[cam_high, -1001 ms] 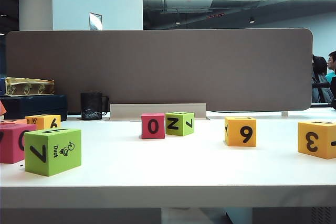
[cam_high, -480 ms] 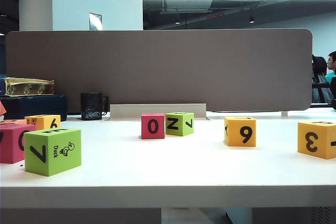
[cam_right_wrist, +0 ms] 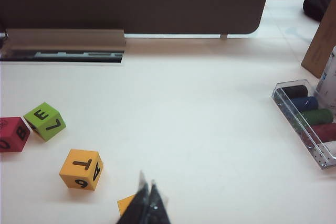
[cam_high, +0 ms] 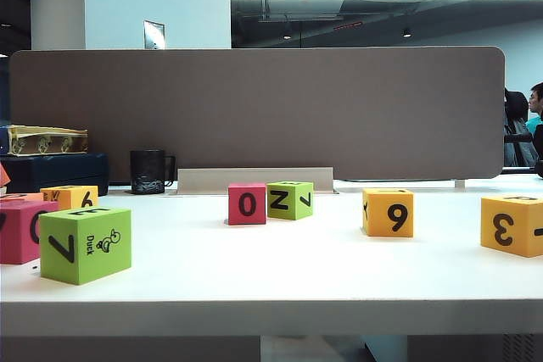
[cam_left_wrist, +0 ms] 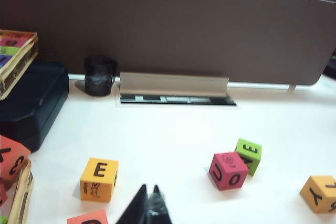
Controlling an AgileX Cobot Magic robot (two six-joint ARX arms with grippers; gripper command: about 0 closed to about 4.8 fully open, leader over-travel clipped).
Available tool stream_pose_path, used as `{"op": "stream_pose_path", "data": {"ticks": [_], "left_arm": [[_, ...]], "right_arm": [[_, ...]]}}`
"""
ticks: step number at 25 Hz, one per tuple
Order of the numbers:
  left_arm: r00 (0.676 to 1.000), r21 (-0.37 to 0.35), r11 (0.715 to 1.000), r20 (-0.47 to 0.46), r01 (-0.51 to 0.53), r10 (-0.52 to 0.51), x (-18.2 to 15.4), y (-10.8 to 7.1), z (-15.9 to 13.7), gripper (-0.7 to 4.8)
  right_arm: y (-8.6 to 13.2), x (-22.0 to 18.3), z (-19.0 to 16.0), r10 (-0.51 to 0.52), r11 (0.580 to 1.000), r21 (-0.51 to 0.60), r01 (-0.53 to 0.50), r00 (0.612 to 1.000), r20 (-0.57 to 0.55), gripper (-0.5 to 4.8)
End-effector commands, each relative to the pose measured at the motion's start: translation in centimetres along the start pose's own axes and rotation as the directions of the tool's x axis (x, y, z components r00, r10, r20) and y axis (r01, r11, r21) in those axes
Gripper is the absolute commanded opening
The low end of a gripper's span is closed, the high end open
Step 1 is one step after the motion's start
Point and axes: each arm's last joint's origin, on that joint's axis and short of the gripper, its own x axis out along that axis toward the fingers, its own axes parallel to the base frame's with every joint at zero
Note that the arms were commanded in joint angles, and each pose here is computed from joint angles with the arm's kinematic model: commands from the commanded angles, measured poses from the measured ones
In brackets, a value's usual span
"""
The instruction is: Select the appropriate blocks from the scattered letter blocks on the table and arrange them in a row to spell out "DEEP".
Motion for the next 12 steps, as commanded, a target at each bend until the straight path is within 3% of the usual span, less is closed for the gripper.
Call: {"op": "stream_pose_path", "data": {"ticks": [1, 12], "left_arm": [[0.998, -0.005, 1.0, -0.056, 0.0, -0.001, 1.2, 0.1, 1.7, -0.06], [0.981, 0.09, 0.996, -0.194, 0.005, 0.012, 4.3, 0.5, 5.2, -0.06]], "right_arm": [[0.1, 0.4, 1.7, 0.003, 1.0, 0.004, -0.003, 0.998, -0.063, -0.02], [0.4, 2.2, 4.6, 0.093, 0.996, 0.009, -0.092, 0.984, -0.15, -0.02]]}}
